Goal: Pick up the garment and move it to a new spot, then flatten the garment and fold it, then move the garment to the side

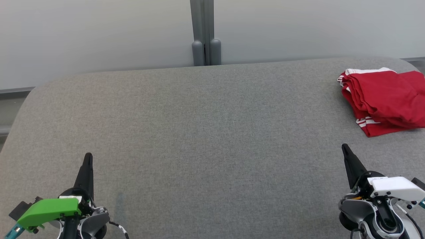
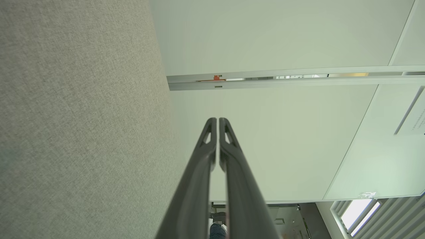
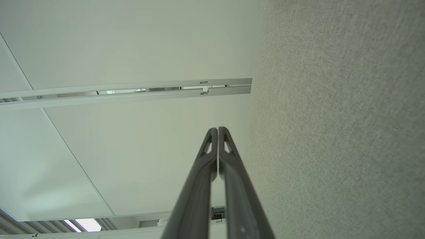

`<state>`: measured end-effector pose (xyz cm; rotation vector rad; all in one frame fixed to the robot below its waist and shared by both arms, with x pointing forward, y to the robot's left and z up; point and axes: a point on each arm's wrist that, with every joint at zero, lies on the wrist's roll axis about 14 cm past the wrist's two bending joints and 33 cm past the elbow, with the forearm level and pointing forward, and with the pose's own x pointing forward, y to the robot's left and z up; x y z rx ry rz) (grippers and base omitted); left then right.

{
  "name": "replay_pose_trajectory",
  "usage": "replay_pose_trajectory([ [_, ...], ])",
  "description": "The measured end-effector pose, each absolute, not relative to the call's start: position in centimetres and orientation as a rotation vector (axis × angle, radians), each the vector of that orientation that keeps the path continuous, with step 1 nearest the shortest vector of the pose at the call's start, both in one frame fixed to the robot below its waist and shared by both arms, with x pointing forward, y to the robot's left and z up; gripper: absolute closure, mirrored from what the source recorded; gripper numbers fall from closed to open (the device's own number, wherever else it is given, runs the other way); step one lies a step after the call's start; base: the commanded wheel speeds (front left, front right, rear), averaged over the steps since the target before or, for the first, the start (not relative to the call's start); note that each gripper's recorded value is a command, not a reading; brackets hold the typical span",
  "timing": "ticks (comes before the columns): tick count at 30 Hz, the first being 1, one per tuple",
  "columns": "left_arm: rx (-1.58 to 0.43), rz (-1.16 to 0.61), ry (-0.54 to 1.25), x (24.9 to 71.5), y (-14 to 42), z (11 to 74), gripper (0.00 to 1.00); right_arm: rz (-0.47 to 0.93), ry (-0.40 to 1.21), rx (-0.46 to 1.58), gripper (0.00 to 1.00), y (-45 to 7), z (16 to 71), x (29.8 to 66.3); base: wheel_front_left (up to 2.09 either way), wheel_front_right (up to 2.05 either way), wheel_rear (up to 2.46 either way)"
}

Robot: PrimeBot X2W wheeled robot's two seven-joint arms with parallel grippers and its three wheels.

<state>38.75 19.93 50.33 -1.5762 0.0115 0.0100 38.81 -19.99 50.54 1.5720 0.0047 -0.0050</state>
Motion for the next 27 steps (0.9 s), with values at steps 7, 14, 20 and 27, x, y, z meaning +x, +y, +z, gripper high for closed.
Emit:
replay_pose_trajectory([
  [7,-1.577,0.010,0.011,38.75,19.93,50.34,1.00,-0.005,0.005,1.572,1.00,-19.99,50.54,38.81,0.00,0.00,0.00],
  [14,-1.577,0.010,0.011,38.75,19.93,50.34,1.00,-0.005,0.005,1.572,1.00,-19.99,50.54,38.81,0.00,0.00,0.00],
  [20,-1.577,0.010,0.011,38.75,19.93,50.34,1.00,-0.005,0.005,1.572,1.00,-19.99,50.54,38.81,0.00,0.00,0.00],
  [27,-1.577,0.010,0.011,38.75,19.93,50.34,1.00,-0.005,0.005,1.572,1.00,-19.99,50.54,38.81,0.00,0.00,0.00],
])
